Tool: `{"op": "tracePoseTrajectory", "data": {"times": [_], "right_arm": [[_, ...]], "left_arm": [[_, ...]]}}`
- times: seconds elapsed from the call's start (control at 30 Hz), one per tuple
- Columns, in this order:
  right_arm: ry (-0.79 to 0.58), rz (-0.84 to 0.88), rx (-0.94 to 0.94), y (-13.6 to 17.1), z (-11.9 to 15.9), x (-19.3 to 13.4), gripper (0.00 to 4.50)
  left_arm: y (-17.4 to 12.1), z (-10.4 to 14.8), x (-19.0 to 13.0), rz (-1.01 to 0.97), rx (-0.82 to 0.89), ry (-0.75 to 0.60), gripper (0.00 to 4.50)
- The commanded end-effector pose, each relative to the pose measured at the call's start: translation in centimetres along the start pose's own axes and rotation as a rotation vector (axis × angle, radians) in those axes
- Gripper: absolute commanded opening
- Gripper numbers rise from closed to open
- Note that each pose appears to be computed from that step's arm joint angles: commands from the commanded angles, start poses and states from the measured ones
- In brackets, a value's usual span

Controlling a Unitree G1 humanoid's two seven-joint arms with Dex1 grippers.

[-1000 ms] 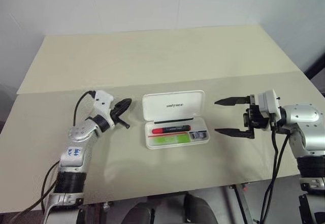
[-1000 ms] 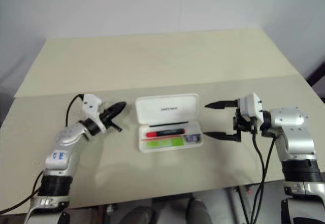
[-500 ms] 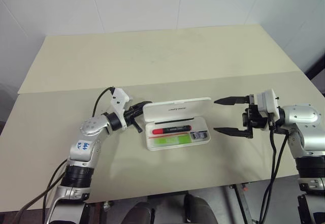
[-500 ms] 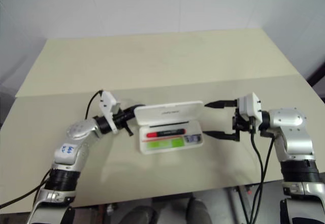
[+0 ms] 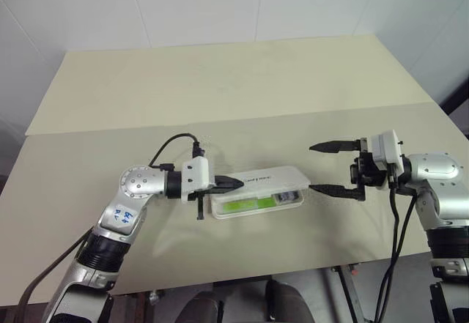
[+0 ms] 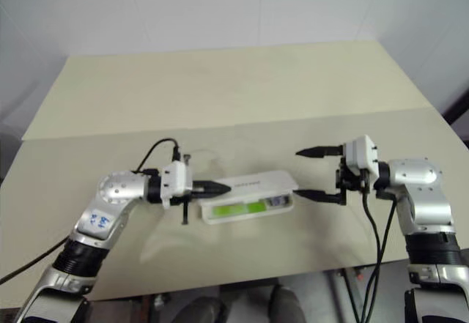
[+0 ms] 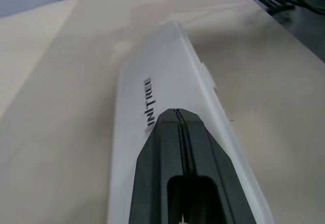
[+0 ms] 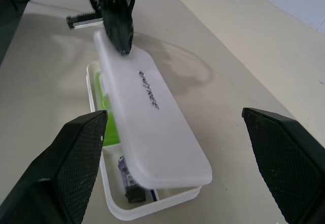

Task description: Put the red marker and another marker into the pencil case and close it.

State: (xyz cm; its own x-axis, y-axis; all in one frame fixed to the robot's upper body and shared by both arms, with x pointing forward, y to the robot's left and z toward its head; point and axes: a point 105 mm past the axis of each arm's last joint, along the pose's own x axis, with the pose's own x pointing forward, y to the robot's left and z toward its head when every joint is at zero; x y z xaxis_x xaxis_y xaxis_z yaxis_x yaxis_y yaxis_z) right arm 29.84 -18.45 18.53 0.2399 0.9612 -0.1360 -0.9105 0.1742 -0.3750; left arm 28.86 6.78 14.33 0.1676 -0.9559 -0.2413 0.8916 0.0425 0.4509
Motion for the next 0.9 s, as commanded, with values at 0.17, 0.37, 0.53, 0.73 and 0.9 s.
{"op": "tracePoseTrajectory", "data": {"times": [0.17,0.37,0.53,0.73,0.9], "right_arm": [[-0.018,-0.023,-0.042,-0.4,1.7,-0.8,4.5],[-0.018,-0.024,-0.041,-0.4,1.7,-0.8,4.5],[-0.018,-0.024,-0.041,-0.4,1.7,-0.8,4.5],[-0.018,-0.024,-0.041,-0.4,1.7,-0.8,4.5],[-0.034,-0.026,-0.054,0.3,3.0,-0.2,4.5]], "left_arm": [[-0.2,0.8,0.7,-0.034,0.044,0.003,0.03],[-0.2,0.8,0.7,-0.034,0.044,0.003,0.03],[-0.2,0.8,0.7,-0.034,0.044,0.003,0.03],[-0.2,0.8,0.7,-0.034,0.044,0.003,0.03],[-2.0,-5.0,2.8,-0.042,-0.166,0.257,0.03]]}}
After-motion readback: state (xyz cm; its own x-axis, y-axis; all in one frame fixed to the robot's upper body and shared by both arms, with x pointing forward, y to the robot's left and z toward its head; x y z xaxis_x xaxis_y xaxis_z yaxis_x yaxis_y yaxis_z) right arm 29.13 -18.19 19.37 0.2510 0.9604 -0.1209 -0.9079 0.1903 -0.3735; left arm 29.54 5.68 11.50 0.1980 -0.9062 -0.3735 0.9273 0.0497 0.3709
